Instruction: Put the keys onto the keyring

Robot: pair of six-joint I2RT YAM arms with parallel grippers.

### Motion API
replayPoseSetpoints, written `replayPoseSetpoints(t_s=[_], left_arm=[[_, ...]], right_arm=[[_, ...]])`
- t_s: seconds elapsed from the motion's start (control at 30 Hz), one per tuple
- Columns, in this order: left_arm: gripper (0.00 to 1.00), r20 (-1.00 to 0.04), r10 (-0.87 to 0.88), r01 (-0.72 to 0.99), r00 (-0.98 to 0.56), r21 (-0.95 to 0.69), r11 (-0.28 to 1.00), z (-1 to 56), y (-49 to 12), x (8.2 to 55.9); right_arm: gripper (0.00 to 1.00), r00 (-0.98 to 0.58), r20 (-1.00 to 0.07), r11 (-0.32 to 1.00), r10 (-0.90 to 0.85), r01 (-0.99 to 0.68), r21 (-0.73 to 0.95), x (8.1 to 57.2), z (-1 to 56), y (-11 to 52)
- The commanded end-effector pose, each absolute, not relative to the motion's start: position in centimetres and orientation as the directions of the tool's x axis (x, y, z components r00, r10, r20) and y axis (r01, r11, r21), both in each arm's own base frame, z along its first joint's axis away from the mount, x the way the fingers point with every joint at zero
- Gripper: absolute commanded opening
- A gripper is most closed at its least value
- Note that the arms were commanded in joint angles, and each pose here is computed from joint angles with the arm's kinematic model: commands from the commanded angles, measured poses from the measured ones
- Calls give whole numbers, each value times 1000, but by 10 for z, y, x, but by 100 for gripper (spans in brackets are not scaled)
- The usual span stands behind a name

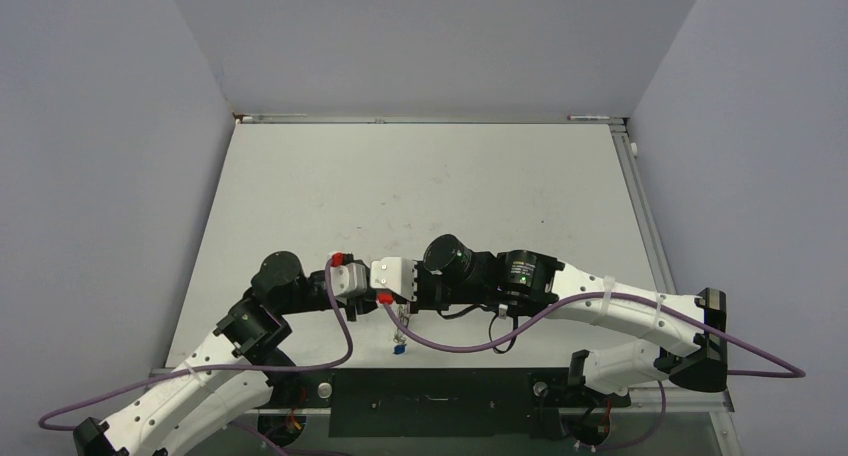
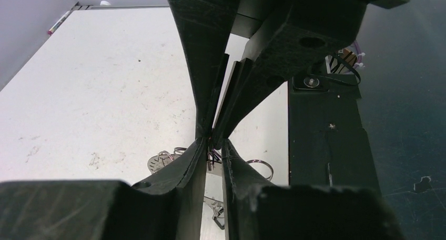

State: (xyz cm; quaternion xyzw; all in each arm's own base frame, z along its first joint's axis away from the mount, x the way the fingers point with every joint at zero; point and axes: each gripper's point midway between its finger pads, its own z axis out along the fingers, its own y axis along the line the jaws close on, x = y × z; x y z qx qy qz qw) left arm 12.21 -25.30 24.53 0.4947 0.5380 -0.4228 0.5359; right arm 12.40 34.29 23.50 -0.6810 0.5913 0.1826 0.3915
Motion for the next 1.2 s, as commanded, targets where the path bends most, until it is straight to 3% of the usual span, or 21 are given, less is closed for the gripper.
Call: replayPoseSetpoints(t_s=[0.0, 0.07, 0.4, 0.57, 0.67, 0.93, 1.17], left_arm=[[7, -995, 49, 987, 87, 93, 132, 257, -256, 120], [0, -995, 47, 987, 89, 94, 128, 258, -256, 119], [0, -993, 48, 977, 107, 114, 180, 267, -249, 124], [0, -992, 29, 974, 121, 125, 192, 274, -246, 124], [0, -992, 16, 971, 128, 128, 202, 278, -244, 125], [0, -980, -106, 963, 171, 144, 226, 306, -237, 122], [0, -916, -311, 949, 252, 173, 262, 348, -220, 108]], right_arm=[[5, 280, -779, 21, -561, -936, -352, 121, 268, 358], [5, 284, -784, 21, -553, -935, -353, 121, 269, 359], [6, 295, -819, 51, -492, -929, -365, 119, 281, 355], [34, 297, -831, 86, -470, -922, -378, 122, 286, 353], [39, 303, -839, 113, -452, -914, -391, 125, 292, 351], [40, 364, -893, 252, -266, -868, -429, 130, 330, 334], [40, 400, -911, 253, -102, -875, -413, 116, 355, 333]])
